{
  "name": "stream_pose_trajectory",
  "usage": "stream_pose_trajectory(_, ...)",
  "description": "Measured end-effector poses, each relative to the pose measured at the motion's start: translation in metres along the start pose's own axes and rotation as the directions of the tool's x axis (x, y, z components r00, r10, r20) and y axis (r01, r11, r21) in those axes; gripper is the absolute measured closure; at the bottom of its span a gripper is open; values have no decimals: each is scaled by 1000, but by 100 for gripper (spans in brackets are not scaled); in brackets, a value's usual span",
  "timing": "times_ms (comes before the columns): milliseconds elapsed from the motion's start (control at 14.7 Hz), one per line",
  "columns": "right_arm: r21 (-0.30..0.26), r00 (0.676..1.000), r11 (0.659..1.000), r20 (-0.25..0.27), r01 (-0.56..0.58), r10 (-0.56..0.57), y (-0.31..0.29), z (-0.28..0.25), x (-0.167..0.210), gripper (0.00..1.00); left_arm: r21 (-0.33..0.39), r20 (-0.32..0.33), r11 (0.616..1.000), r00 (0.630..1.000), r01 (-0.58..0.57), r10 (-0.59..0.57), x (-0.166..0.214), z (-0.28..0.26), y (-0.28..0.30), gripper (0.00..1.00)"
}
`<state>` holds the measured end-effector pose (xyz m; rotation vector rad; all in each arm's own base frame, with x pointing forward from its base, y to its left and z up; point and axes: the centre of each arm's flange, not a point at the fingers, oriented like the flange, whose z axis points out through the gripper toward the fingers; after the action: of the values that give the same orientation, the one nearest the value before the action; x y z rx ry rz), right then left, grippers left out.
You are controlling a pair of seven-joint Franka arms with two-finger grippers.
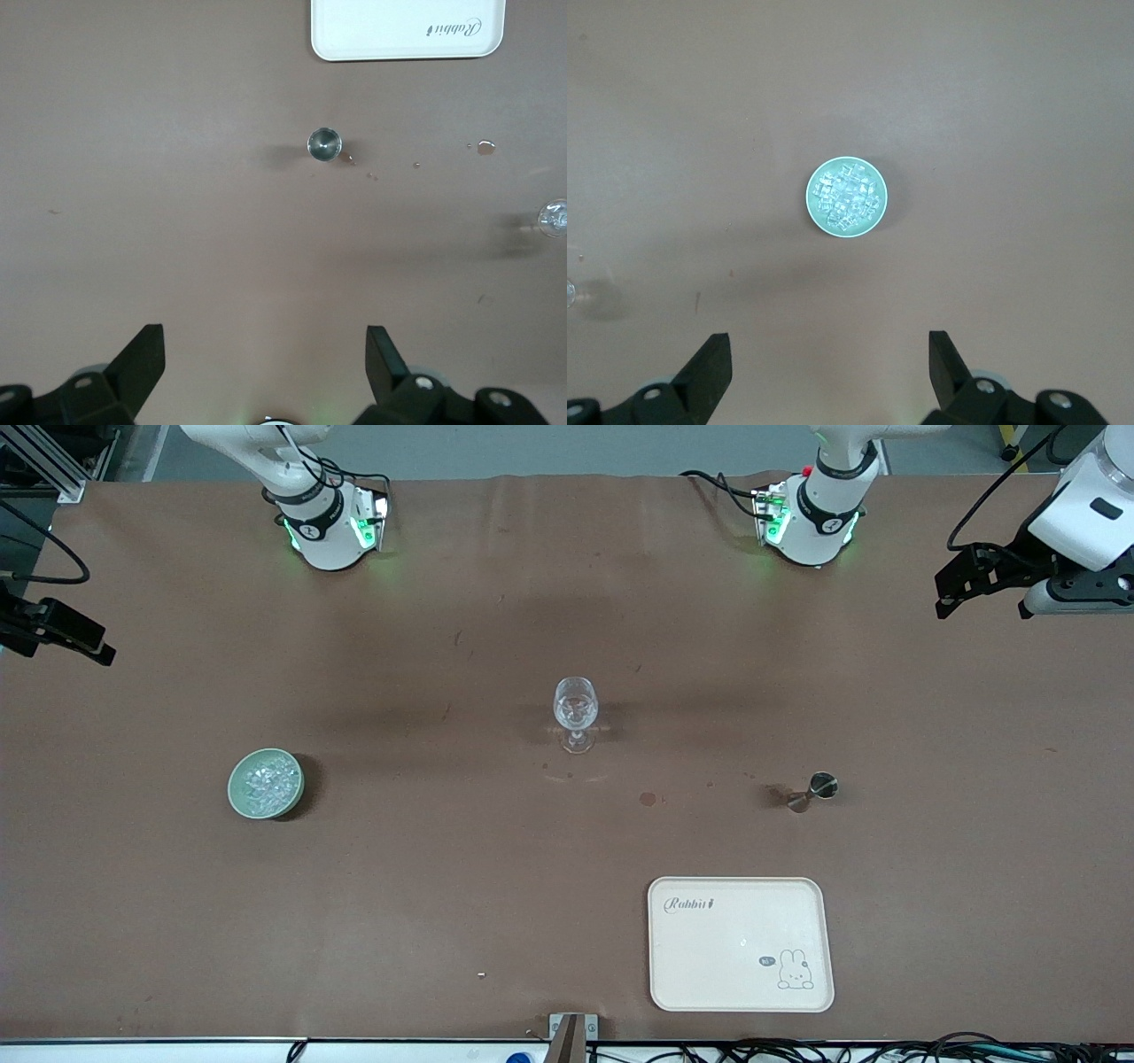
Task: Pour wine and add ice with both arms
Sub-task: 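Move the right gripper over the ice while the left gripper nears the jigger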
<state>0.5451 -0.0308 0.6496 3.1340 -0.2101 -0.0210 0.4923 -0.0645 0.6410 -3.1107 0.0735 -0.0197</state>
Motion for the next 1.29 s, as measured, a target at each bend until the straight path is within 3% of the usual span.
stream_pose_trajectory(341, 0, 1000, 1000, 0, 1, -1, 0, 0, 0, 2, -3, -4, 1000, 1000, 11, -11, 7, 1, -6, 0)
stream_pose_trajectory(545, 0, 1000, 1000, 1, 1, -1, 0, 0, 0, 2, -10, 23, 1000, 1000, 17, -16, 37, 21, -12, 0)
stream_pose_trajectory(817, -1, 1000, 1000, 0, 2, -2, 0, 4, 3, 2, -20, 120, 999, 992, 46, -43, 93, 96, -28, 0)
stream_pose_trajectory(1022, 1, 1000, 1000, -28, -6, 6, 3, 24, 17, 3, -25, 174, 996, 981, 88, -82, 120, 151, -53, 0)
stream_pose_trajectory(1294, 0, 998, 999, -50, -36, 36, 23, 85, 36, 4, -65, 162, 987, 977, 149, -137, 144, 204, -99, 0)
